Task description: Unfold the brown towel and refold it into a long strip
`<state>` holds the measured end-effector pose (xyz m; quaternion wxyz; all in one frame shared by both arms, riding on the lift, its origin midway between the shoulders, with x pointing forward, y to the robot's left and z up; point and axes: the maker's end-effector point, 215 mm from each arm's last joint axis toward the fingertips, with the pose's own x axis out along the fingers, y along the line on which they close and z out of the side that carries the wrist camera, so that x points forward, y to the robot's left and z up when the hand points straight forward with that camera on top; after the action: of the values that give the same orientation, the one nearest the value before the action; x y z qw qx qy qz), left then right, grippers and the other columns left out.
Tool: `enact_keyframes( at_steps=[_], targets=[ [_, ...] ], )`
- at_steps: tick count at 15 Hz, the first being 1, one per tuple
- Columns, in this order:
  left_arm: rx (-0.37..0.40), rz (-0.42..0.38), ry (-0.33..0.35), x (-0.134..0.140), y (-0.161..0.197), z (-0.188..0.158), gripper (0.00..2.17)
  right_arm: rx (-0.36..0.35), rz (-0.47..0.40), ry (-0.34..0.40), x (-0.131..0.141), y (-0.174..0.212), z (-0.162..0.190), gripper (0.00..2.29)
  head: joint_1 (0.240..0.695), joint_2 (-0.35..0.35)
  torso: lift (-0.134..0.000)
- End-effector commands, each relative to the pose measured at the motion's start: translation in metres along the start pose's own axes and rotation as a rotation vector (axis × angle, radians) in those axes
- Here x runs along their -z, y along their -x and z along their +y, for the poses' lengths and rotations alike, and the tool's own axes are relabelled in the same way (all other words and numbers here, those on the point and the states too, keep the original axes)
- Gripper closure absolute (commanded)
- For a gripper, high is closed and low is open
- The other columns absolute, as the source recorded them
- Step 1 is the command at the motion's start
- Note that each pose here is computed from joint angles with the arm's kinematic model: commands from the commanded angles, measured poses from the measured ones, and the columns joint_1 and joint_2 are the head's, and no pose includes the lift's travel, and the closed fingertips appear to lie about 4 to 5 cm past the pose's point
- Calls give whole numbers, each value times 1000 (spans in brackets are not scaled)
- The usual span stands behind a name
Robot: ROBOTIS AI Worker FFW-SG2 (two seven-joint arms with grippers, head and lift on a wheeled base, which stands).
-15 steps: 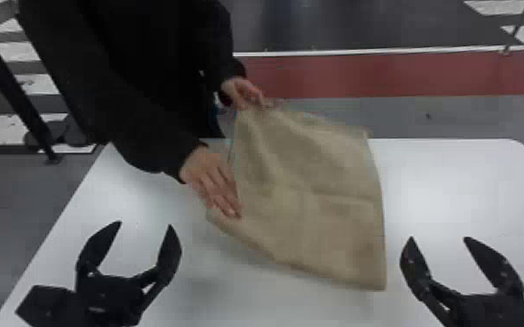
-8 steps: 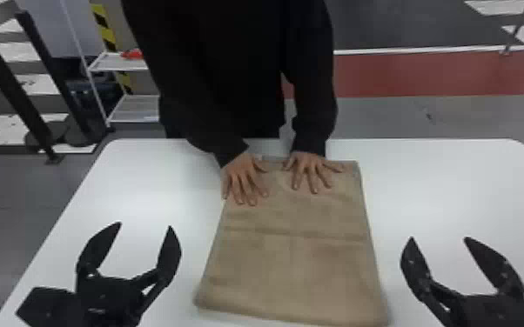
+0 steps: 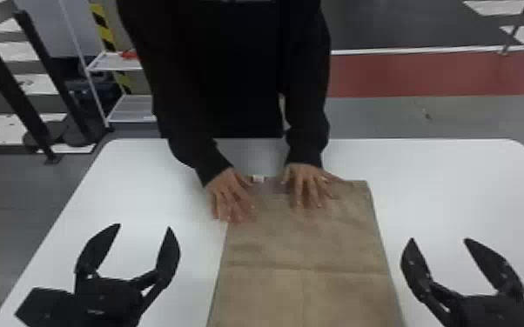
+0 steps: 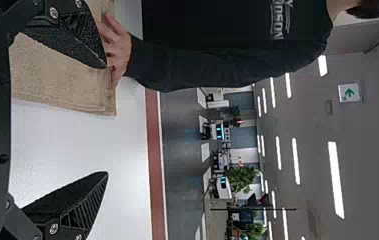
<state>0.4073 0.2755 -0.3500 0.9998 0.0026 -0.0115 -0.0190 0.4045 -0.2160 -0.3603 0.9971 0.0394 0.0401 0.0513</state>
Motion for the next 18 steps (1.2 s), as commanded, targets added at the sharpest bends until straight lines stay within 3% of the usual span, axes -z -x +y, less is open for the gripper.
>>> enact_keyframes(
  at_steps=[1, 12, 15, 18],
  targets=[
    [-2, 1, 2, 1, 0, 0, 90, 0, 0, -1, 0, 0, 0, 130, 695, 83, -118],
    [19, -6, 3, -6, -9, -12, 90, 8, 6, 3, 0, 0, -5, 130, 695, 79, -118],
    [101, 22, -23, -3, -28, -44, 181, 12, 15, 4, 3, 1, -7, 130, 695, 52, -118],
    [222, 149, -12, 18, -63, -85, 208, 11, 21, 5, 4, 1, -7, 130, 695, 10, -118]
  ],
)
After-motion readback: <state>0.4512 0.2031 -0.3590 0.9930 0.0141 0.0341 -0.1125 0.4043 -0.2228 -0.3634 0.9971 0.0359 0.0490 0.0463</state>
